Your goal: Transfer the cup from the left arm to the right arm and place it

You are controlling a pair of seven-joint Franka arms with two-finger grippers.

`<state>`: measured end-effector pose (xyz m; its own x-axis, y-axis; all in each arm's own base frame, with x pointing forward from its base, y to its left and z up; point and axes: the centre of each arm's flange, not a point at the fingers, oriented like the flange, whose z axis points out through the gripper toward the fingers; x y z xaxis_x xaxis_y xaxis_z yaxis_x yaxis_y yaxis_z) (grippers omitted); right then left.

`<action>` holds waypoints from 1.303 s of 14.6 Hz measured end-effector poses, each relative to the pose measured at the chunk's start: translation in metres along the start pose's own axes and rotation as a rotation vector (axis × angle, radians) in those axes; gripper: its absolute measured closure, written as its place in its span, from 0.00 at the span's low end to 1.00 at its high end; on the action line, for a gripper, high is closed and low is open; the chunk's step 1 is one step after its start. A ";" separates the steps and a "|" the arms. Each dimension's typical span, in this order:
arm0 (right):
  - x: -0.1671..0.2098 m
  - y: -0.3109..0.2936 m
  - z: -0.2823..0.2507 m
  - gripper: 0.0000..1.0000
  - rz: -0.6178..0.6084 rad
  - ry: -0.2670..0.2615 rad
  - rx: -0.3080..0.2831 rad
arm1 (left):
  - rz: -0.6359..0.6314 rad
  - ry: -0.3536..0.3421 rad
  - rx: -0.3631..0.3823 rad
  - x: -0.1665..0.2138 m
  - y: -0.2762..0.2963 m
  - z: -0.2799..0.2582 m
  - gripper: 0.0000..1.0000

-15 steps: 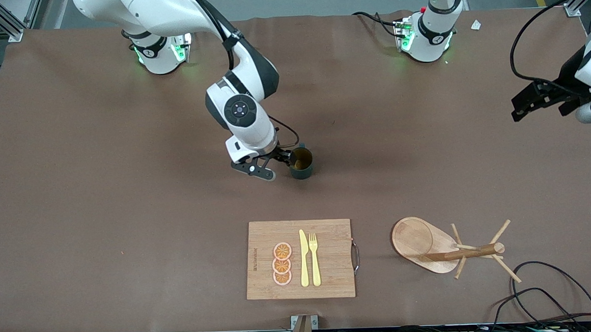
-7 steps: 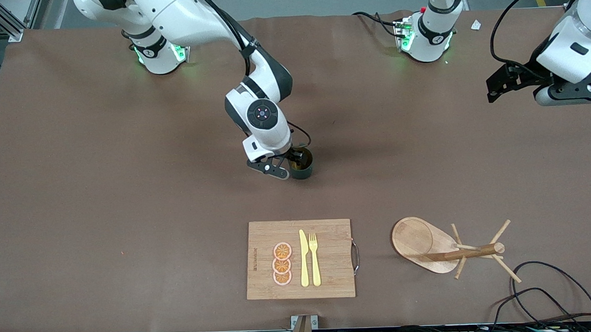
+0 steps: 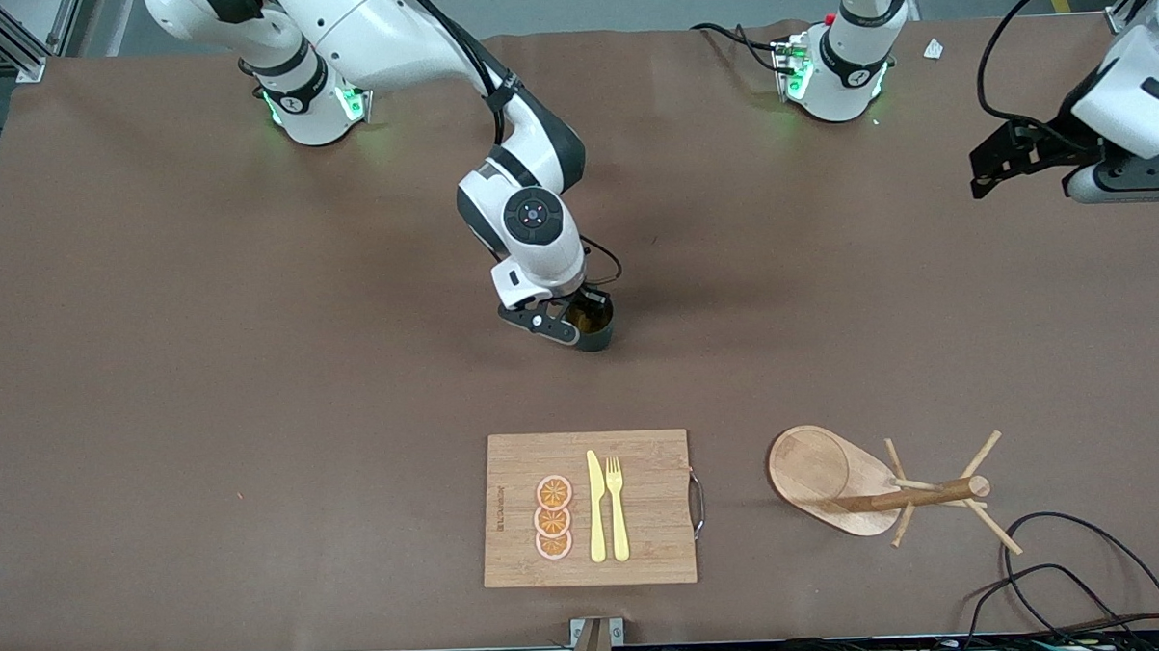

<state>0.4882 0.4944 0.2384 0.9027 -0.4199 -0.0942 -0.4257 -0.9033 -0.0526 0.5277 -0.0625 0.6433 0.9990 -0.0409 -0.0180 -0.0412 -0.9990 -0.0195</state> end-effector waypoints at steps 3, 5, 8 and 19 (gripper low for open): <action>0.002 0.000 -0.001 0.75 0.040 0.003 0.002 | -0.003 0.001 0.000 0.000 -0.004 0.000 0.00; 0.003 0.000 -0.002 0.93 0.048 0.004 0.003 | 0.001 0.001 0.000 0.000 -0.001 0.000 0.00; 0.005 0.000 -0.004 0.96 0.053 0.007 0.004 | 0.005 0.004 0.000 0.000 0.002 -0.001 0.00; 0.103 0.095 -0.074 0.96 -0.487 -0.079 -0.133 | 0.004 0.005 0.000 -0.001 0.001 -0.002 0.00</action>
<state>0.5454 0.3592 0.2970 0.9847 0.0553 -0.1651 0.0591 -0.9981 0.0179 0.5271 -0.0633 0.6449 0.9989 -0.0445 -0.0133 -0.0447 -0.9988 -0.0197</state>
